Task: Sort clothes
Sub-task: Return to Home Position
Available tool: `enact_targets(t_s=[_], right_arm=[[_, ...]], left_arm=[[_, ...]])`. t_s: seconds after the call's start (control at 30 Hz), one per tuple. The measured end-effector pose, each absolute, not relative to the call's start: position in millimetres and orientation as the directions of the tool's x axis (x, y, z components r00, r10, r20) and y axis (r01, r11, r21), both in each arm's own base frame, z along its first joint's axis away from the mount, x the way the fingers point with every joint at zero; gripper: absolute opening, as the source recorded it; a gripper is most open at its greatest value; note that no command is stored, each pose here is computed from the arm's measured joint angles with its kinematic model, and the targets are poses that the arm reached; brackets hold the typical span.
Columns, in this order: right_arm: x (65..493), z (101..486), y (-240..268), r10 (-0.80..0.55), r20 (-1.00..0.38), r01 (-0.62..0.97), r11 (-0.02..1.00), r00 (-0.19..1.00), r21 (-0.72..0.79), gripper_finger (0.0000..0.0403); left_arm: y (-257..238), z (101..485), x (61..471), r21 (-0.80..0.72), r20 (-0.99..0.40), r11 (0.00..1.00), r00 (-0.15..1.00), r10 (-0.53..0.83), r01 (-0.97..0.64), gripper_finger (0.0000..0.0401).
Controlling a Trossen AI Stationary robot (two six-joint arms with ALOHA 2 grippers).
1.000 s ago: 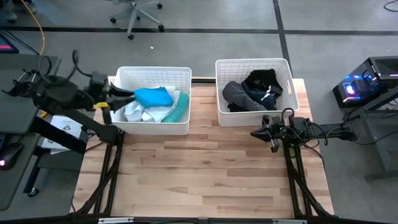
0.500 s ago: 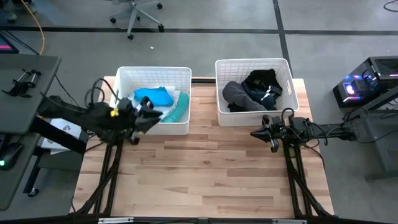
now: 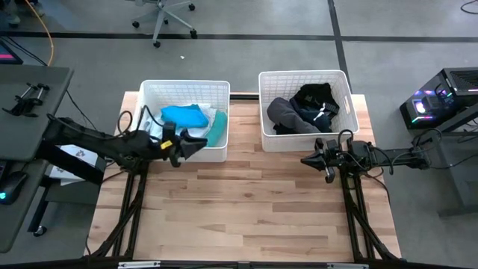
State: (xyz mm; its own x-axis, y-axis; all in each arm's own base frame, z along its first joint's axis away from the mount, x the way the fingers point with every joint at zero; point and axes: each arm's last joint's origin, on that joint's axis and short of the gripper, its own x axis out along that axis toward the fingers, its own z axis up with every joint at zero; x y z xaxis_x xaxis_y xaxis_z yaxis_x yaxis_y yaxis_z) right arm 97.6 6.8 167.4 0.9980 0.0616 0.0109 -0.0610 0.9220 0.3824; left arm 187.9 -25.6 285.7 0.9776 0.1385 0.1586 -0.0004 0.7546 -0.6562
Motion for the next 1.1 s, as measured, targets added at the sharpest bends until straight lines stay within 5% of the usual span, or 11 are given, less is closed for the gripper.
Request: enact_targets(t_s=[0.1, 0.3, 1.1], right_arm=[[97.7, 167.3, 6.8, 0.062, 0.011, -0.061, 0.922, 0.998, 0.382, 0.0000], [97.7, 167.2, 6.8, 0.061, 0.010, -0.061, 0.922, 0.998, 0.382, 0.0000], [97.9, 166.8, 7.1, 0.072, 0.005, -0.069, 0.922, 0.997, 0.382, 0.0000]], left_arm=[[-25.0, 288.2, 186.1, -0.686, 0.197, 0.727, 0.966, 0.167, 0.014, 0.0104], [-31.4, 299.2, 166.1, -0.513, 0.294, 0.835, 0.955, -0.050, 0.202, 0.0104], [-4.1, 211.8, 99.9, -0.314, 0.442, 0.946, 0.894, 0.075, 0.076, 0.0104]])
